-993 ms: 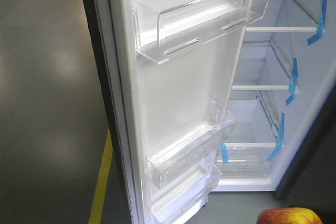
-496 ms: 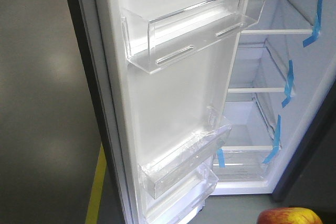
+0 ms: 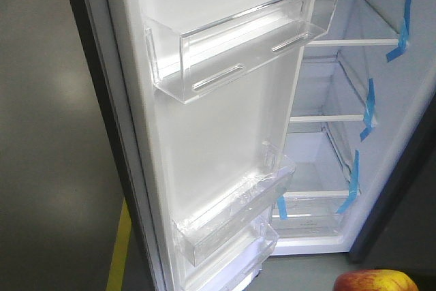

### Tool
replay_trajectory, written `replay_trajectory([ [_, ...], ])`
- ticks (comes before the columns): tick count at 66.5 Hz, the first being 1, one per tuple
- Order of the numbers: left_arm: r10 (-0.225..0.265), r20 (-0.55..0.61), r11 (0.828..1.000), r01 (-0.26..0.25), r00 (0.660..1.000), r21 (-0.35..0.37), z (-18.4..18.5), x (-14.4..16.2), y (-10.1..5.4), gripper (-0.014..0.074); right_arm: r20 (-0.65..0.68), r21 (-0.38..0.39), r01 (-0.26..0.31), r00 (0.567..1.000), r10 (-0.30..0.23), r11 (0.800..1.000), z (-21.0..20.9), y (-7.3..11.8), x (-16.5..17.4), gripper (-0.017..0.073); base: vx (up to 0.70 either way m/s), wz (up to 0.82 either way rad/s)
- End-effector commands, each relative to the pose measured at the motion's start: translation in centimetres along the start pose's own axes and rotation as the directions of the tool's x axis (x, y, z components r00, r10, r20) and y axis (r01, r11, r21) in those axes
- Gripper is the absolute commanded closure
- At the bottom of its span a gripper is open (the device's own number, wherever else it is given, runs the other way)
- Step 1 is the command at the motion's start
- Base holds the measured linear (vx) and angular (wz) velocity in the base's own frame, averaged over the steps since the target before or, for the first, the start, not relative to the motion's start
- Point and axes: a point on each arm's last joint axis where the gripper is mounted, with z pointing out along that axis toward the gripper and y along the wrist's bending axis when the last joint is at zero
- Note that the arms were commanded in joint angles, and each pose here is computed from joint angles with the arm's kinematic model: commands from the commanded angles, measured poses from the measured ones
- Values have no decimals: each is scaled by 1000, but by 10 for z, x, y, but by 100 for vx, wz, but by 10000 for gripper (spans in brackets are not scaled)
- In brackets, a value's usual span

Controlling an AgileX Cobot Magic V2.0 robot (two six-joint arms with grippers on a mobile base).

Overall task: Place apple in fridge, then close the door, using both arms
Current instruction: 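Stop in front of the open refrigerator door, apple held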

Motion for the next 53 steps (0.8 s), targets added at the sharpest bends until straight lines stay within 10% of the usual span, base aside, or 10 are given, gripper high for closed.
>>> replay_trajectory([
  [1, -16, 100, 1000, 15, 995, 15, -2, -13, -1, 600, 72, -20, -12, 997, 13, 1000, -3, 4, -11, 410, 2, -2],
  [53, -16, 100, 1000, 15, 995, 15, -2, -13, -1, 600, 72, -23, -12, 997, 14, 1000, -3, 4, -11, 410, 0, 0],
])
